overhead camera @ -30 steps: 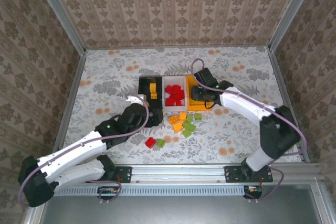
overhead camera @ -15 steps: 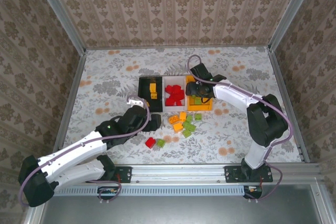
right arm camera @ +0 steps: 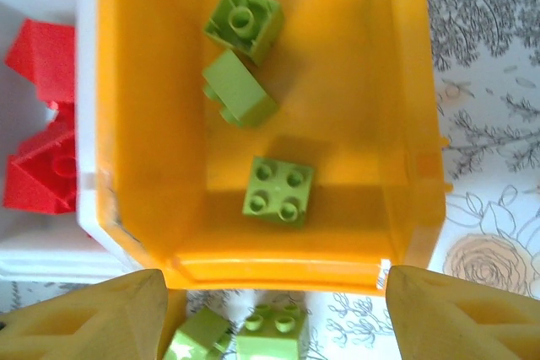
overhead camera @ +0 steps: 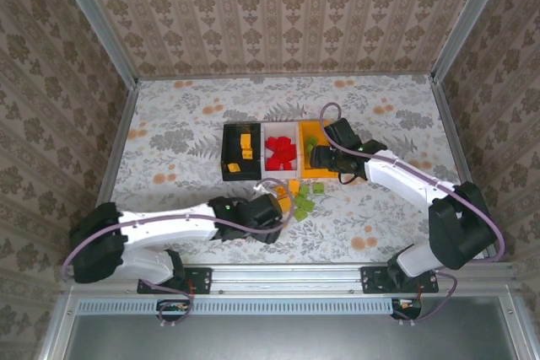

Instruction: Sort the legos into containers by color

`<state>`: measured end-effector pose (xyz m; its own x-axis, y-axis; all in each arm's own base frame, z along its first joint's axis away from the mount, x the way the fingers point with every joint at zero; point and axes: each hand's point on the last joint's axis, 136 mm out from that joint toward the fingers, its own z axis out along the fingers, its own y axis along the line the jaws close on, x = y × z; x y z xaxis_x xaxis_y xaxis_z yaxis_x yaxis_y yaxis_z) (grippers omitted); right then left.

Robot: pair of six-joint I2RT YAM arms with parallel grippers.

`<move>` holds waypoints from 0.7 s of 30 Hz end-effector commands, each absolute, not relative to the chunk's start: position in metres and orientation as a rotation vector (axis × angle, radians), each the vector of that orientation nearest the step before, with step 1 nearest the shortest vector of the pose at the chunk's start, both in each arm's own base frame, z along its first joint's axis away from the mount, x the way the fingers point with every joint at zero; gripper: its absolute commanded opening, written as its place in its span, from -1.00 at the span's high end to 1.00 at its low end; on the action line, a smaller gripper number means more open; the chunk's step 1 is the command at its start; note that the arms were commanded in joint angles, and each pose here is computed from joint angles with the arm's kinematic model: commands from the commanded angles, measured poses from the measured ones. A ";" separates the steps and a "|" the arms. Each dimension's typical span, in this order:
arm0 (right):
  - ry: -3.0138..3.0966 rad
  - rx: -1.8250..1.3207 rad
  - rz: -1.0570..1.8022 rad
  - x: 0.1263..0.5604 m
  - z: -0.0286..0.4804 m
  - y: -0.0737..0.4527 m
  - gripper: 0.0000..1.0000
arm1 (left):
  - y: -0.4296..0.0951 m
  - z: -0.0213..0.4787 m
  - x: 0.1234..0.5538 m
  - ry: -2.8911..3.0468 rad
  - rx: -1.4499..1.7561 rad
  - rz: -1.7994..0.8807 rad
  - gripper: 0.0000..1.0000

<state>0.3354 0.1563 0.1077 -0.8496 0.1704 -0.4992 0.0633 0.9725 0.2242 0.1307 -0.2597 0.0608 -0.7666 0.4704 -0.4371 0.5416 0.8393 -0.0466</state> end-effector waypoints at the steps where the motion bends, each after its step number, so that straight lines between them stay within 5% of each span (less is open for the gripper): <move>1: 2.549 0.189 0.306 0.334 0.117 0.156 -0.42 | -0.265 0.055 0.127 2.611 0.821 -0.160 -0.65; 21: 2.489 0.229 0.315 0.331 0.135 0.139 -0.44 | -0.242 0.007 0.117 2.732 0.780 0.008 0.03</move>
<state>0.3335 0.1446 0.1321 -0.8075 0.2138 -0.5498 0.0723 0.9609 0.2675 0.1243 -0.2541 0.0183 -0.7942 0.5088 -0.3322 0.5241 0.8502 0.0492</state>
